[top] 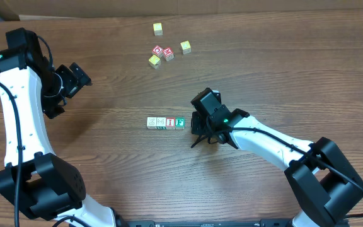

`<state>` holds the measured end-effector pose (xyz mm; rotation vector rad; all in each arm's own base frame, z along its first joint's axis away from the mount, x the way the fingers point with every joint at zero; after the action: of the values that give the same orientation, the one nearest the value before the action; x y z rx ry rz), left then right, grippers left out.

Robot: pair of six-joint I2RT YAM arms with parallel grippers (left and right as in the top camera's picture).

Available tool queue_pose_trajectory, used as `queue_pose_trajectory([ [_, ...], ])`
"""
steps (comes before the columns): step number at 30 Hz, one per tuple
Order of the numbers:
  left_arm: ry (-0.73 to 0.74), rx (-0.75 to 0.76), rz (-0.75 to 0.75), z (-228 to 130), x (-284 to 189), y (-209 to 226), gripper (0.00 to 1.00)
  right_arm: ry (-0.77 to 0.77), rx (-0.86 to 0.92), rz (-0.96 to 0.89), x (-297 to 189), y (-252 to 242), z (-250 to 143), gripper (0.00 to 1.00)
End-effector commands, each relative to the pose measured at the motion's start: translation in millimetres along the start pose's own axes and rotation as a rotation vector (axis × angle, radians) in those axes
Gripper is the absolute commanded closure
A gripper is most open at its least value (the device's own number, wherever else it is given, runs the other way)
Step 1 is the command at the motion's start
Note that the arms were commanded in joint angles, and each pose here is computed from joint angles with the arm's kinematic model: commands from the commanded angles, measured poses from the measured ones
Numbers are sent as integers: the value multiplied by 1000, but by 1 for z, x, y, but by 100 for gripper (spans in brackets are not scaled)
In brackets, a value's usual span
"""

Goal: Flip 5 blocks
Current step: 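Carry the 3 block down to the row beside the green F, then lower and release the 3 block at the end of the row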

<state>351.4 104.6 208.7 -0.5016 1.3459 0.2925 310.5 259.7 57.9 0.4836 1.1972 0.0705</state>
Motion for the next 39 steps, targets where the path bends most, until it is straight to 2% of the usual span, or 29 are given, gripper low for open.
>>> queue_pose_trajectory([
  [1,-33,6,-3,3,-9,-2,0,-22,8,5,2,-1,-3,75],
  [11,-33,6,-4,3,-9,-2,0,-67,-2,19,7,-2,-4,74],
  [14,-33,6,-4,3,-9,-2,0,-65,-4,24,8,-2,-6,61],
  [21,-33,6,-3,3,-9,-2,0,-58,-14,33,8,2,-10,50],
  [31,-33,6,-3,3,-9,-2,0,-90,15,37,2,-1,5,50],
  [39,-33,6,-4,3,-9,-2,0,-132,20,90,-31,10,15,51],
])
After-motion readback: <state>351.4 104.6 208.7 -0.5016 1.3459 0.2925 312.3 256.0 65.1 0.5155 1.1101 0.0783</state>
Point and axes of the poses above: each gripper's point midway between its finger pads, its own x axis out along the fingers, its own y axis along the line the jaws close on, z = x × y, the point moved 3 cm from there along -x, back along the fingers, and after that the axes turned 15 degrees about x, right-handed, at the moved point
